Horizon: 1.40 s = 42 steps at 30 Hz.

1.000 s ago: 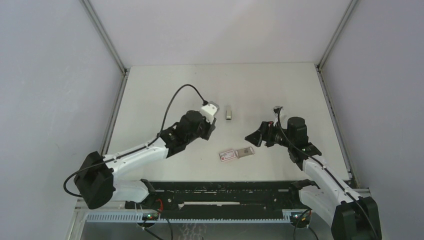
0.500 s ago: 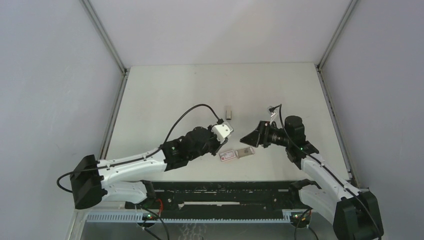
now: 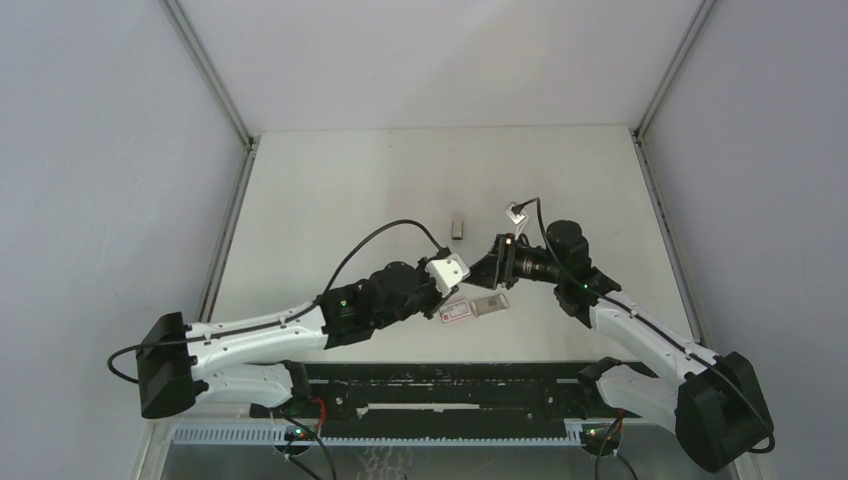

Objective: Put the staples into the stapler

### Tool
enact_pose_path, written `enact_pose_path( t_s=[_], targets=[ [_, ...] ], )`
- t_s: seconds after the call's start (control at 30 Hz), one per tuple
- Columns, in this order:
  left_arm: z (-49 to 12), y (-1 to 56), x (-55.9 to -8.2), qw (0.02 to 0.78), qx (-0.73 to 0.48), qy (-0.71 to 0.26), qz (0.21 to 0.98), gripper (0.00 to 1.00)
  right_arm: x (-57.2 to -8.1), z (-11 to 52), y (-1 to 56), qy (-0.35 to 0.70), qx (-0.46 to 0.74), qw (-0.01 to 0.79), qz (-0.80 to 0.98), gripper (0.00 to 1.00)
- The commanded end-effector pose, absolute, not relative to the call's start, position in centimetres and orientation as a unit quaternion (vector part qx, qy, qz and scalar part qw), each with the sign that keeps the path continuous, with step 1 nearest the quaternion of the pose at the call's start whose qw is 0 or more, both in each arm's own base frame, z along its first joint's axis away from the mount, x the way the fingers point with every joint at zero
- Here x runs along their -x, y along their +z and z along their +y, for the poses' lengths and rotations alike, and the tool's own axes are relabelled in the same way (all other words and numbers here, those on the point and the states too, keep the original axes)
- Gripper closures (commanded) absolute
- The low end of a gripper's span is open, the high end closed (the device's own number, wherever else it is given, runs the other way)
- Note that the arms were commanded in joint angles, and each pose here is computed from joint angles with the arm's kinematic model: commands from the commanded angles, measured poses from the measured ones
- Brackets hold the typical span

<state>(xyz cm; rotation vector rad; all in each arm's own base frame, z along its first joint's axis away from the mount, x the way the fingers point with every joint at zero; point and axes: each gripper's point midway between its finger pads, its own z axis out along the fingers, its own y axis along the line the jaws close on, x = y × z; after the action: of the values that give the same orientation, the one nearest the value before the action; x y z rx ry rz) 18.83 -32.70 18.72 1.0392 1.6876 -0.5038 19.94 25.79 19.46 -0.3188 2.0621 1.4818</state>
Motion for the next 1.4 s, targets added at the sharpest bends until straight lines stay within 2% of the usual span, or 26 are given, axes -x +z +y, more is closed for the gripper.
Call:
enact_pose_path(
  t_s=[0.0,0.13,0.4,0.43,0.57,0.6,0.63,0.7,0.73,0.87,0.97,1.07,1.17,1.37],
  targets=[
    [-32.7,20.6,-19.0,0.548,-0.426,-0.214,0.687,1.0,-20.2,26.8,21.0,0.562,0.135,0.305,0.756,0.53],
    [-32.7,20.8,-18.8,0.549,-0.427,-0.215,0.685,1.0,-20.1,26.7,20.6,0.554,0.135,0.305,0.763,0.6],
    [-33.1,20.9,-18.2,0.543,-0.437,-0.224,0.682,1.0,-19.9,27.0,20.6,0.561,0.146,0.299,0.758,0.64],
    [-33.2,21.0,-18.1,0.543,-0.437,-0.225,0.681,1.0,-19.9,27.1,20.5,0.562,0.148,0.297,0.758,0.67],
    [-33.3,21.2,-18.2,0.543,-0.435,-0.225,0.682,1.0,-19.6,27.2,20.5,0.565,0.158,0.295,0.754,0.91],
    [-33.3,21.3,-18.1,0.543,-0.434,-0.228,0.682,0.96,-19.6,27.2,20.5,0.563,0.159,0.297,0.755,0.95],
    [-33.3,21.3,-18.0,0.543,-0.431,-0.232,0.683,0.8,-19.6,27.1,20.5,0.561,0.16,0.3,0.755,1.0],
    [-33.3,21.7,-17.8,0.542,-0.423,-0.244,0.684,0.44,-19.7,27.0,20.4,0.554,0.164,0.309,0.755,1.0],
    [-33.3,22.0,-17.6,0.544,-0.417,-0.251,0.683,0.32,-19.9,26.9,20.4,0.549,0.169,0.316,0.755,1.0],
    [-32.0,25.3,-17.1,0.567,-0.37,-0.292,0.675,0.19,-20.9,26.1,19.0,0.496,0.195,0.362,0.765,1.0],
    [-30.8,28.6,-17.5,0.57,-0.315,-0.334,0.681,0.17,-21.8,25.6,18.1,0.448,0.223,0.416,0.759,1.0],
    [-29.5,29.7,-18.8,0.541,-0.241,-0.36,0.721,0.23,-22.2,25.2,18.1,0.424,0.239,0.463,0.741,1.0],
    [-29.4,28.3,-19.4,0.491,-0.195,-0.37,0.764,0.28,-21.9,25.2,18.5,0.405,0.261,0.508,0.714,1.0],
    [-31.8,26.1,-19.5,0.431,-0.154,-0.405,0.791,0.31,-20.4,25.2,18.6,0.368,0.295,0.585,0.659,1.0]
  ],
)
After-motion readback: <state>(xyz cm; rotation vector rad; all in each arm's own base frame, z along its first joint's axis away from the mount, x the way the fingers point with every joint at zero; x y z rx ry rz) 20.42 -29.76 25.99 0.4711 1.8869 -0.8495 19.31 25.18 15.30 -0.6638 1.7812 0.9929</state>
